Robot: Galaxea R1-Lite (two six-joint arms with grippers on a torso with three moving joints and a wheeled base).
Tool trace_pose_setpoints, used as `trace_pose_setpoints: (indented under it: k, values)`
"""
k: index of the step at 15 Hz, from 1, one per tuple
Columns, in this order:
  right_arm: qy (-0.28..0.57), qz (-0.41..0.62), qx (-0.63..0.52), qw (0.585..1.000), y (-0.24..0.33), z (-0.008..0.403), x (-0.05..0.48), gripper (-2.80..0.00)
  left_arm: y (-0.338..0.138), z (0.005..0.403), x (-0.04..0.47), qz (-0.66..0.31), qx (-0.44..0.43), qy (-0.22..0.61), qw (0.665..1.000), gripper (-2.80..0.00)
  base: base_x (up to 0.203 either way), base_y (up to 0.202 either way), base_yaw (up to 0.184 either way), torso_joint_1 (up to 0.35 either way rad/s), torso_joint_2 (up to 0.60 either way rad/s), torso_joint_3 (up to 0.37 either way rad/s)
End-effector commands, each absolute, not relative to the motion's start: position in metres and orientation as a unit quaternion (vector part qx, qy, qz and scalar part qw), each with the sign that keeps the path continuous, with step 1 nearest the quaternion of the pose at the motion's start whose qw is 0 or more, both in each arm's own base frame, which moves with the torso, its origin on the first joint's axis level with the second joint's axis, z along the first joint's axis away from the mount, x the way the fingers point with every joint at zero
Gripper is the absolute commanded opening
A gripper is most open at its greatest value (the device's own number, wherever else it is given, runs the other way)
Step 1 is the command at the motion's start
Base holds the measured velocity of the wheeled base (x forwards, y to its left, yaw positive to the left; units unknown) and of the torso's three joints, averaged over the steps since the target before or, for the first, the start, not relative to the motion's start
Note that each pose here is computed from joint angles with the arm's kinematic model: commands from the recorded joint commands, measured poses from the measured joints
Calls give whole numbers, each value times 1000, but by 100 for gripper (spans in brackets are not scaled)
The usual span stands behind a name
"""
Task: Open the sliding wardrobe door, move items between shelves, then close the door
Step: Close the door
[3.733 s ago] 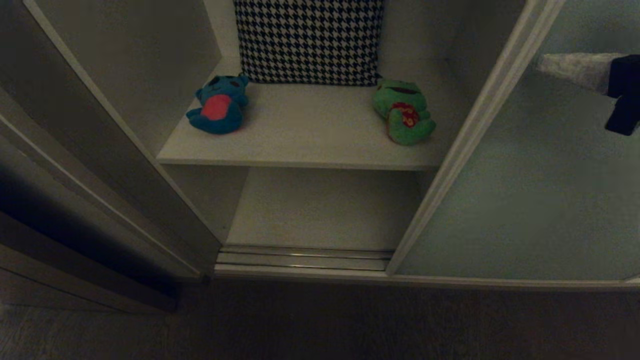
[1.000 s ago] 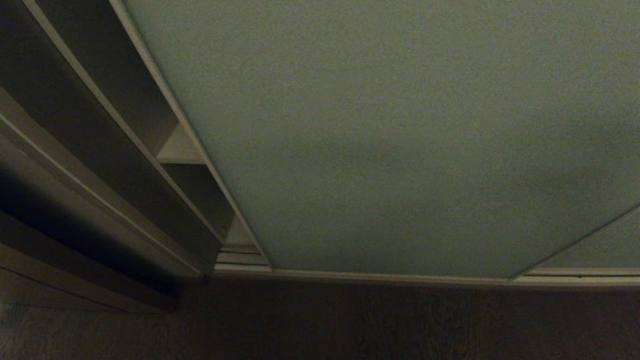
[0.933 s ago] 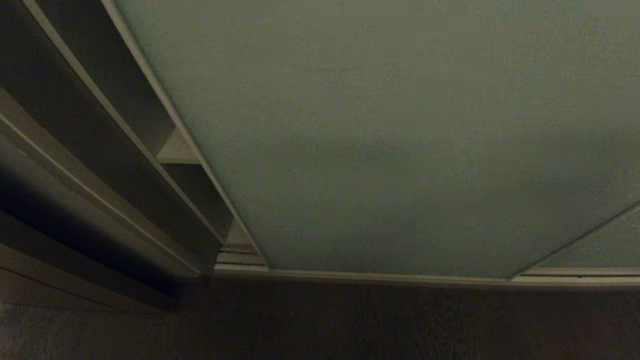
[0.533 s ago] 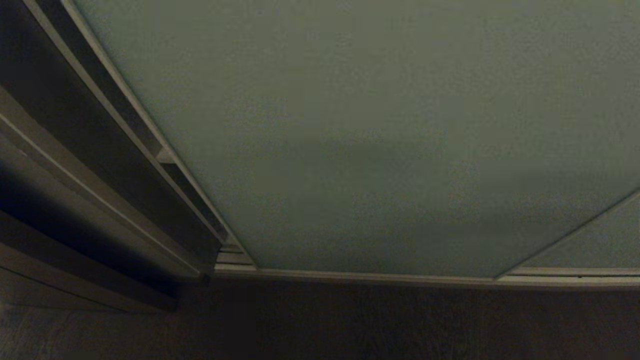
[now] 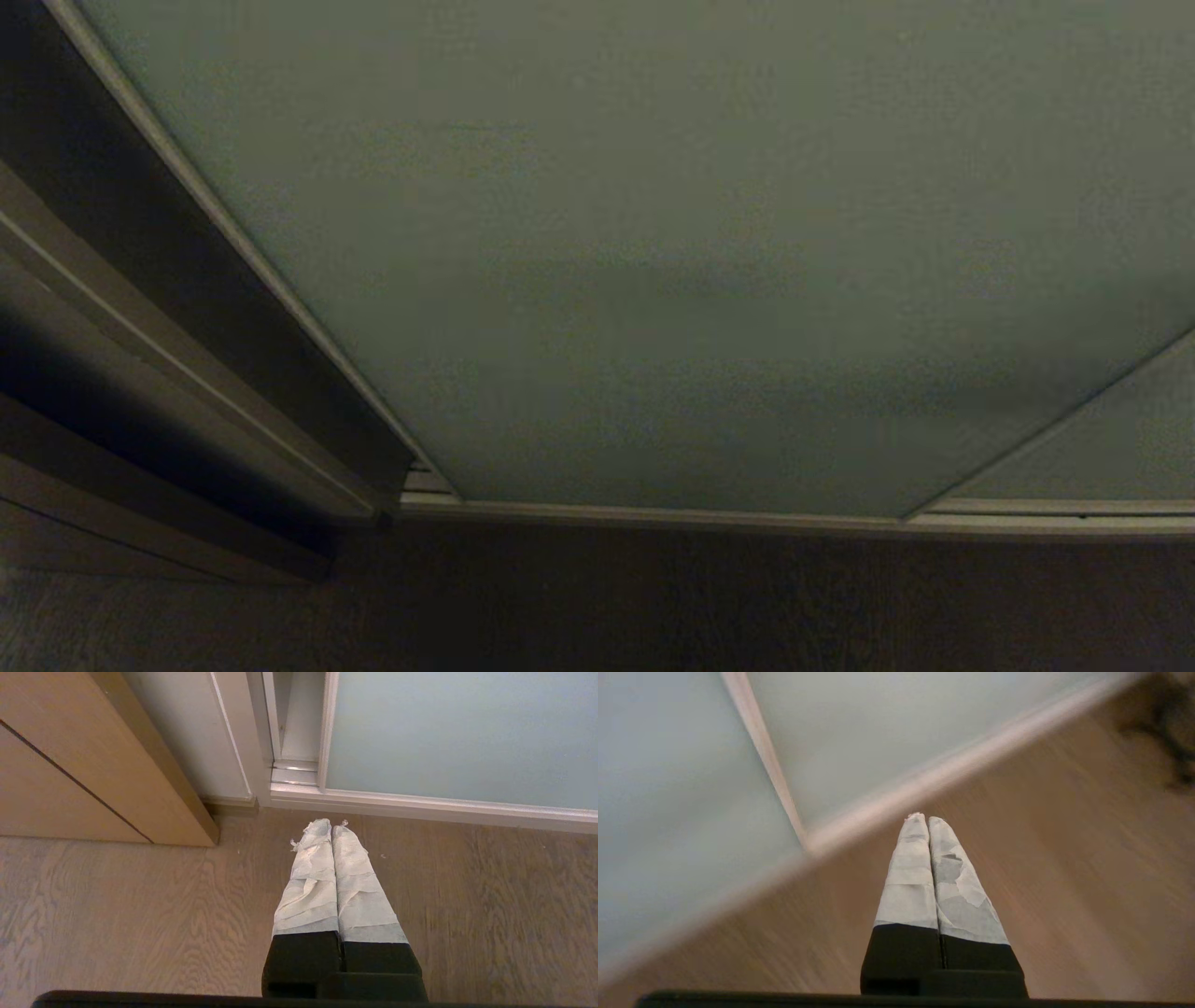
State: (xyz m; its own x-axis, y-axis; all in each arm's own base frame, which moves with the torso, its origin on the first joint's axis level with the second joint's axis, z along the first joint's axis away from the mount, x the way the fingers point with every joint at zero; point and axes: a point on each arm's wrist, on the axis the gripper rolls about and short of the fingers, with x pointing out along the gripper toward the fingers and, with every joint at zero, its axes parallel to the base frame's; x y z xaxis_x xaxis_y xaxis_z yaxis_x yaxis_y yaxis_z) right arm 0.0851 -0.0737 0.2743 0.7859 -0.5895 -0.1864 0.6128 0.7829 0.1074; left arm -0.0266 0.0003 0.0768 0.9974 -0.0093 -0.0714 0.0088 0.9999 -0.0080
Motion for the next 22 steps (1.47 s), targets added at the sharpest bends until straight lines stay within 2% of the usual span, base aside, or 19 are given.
trace_pose_setpoints:
  k: [1,6,11,18,22]
  values:
    - [57,-279,96,954,-106,288,122,-280,0,77,-26,-4,-4,37,999,-280,0,0,0,0,0,0]
    - [-8,-140,88,986,-126,305,153,-280,0,77,-26,-5,-4,36,999,-280,0,0,0,0,0,0]
    - [-6,-97,128,987,-137,307,166,-280,0,77,-26,-5,-4,36,999,-280,0,0,0,0,0,0]
    - [4,-26,133,991,-142,308,184,-280,0,77,-26,-5,-4,37,999,-280,0,0,0,0,0,0]
    - [3,-19,132,991,-150,312,199,-280,0,77,-26,-5,-4,37,999,-280,0,0,0,0,0,0]
